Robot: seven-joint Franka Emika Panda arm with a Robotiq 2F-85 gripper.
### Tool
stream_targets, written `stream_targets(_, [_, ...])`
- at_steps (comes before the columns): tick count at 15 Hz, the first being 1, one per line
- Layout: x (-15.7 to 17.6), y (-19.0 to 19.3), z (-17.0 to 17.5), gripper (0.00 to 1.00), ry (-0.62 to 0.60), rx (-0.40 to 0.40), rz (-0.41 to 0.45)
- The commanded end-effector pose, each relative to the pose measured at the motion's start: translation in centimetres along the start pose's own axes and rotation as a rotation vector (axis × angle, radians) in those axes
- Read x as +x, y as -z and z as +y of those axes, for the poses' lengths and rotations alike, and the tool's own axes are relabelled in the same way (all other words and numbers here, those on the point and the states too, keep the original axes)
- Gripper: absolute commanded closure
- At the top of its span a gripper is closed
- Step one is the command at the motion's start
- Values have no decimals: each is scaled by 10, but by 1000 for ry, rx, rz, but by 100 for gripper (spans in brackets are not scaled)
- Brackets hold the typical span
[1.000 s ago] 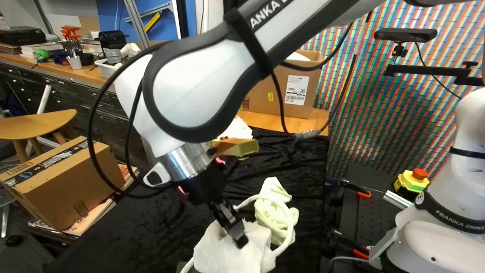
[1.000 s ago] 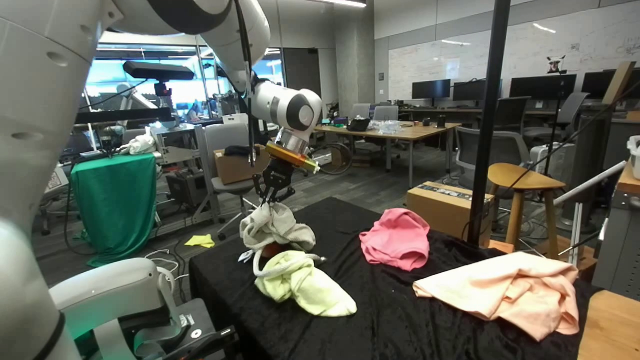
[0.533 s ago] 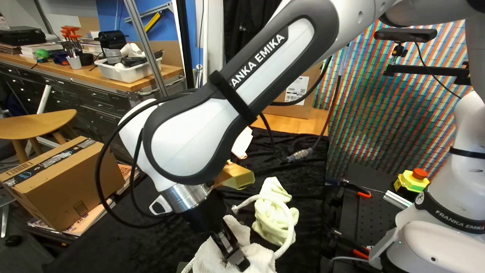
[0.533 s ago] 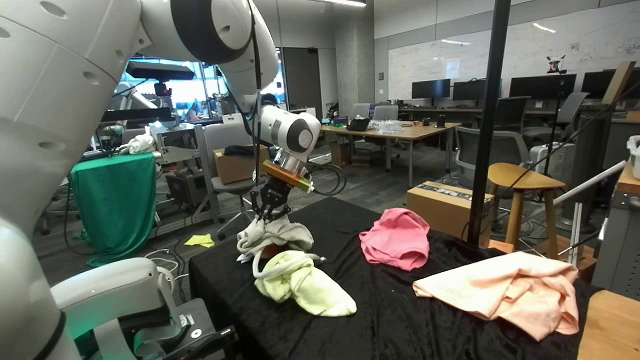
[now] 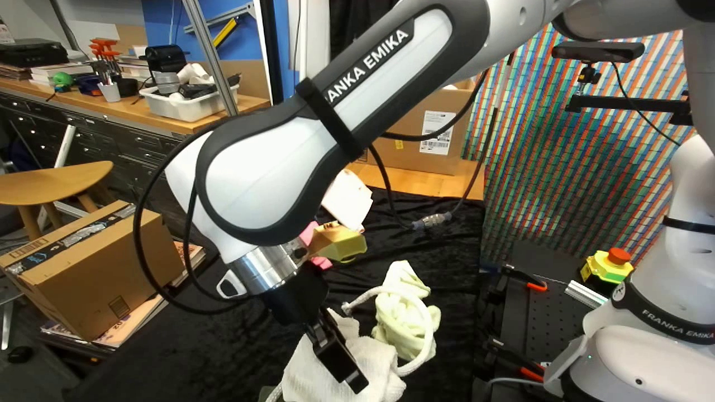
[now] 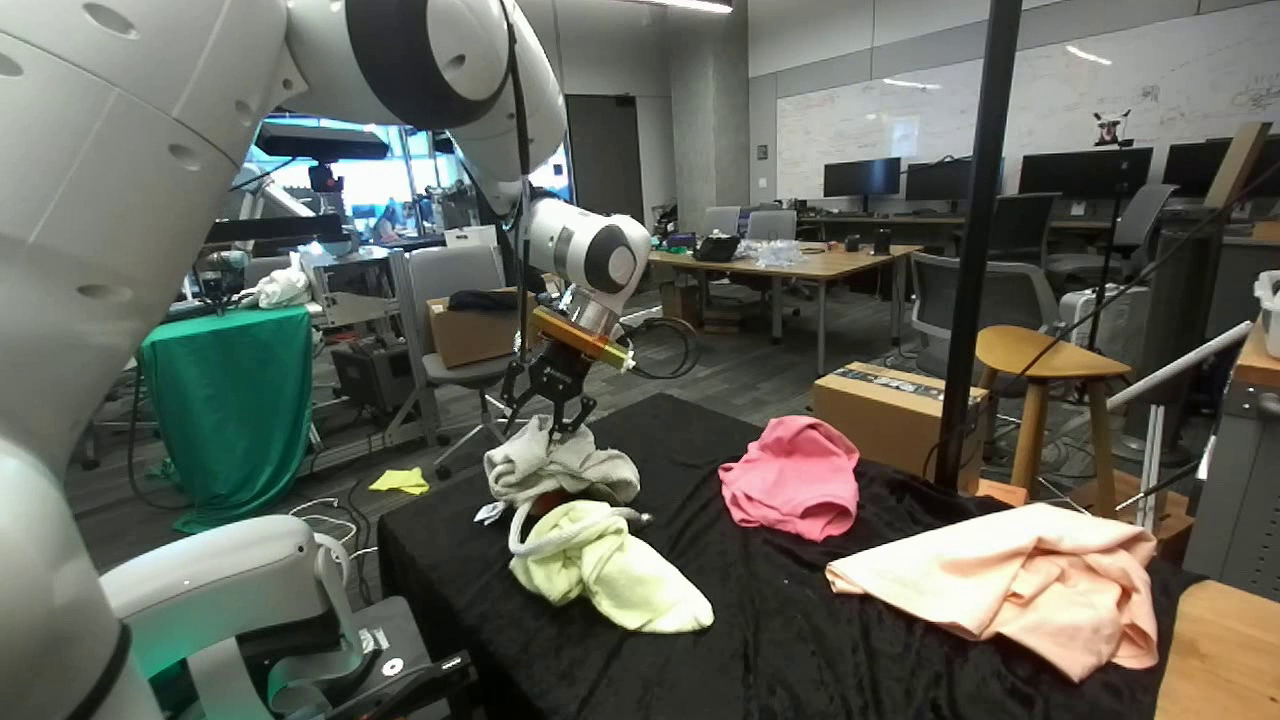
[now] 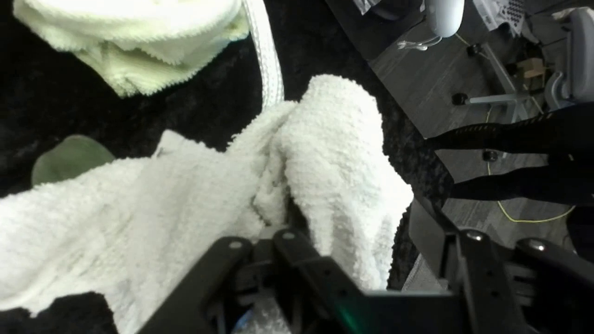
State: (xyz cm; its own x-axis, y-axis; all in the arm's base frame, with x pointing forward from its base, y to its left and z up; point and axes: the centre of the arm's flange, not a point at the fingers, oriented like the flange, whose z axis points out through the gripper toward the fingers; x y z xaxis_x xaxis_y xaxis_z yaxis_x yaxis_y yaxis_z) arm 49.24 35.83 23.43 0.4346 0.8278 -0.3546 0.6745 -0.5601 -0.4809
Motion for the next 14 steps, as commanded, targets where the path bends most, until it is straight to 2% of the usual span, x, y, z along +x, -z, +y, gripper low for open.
stream_targets(1, [-19, 31, -2, 8, -35, 30, -31])
stream_targets(2, [-22, 36, -1, 0, -40, 38, -40])
stream_targets(8, [-46, 65, 14, 0, -89, 18, -2])
stream_targets(14, [-119, 90, 47, 0, -180, -54, 142])
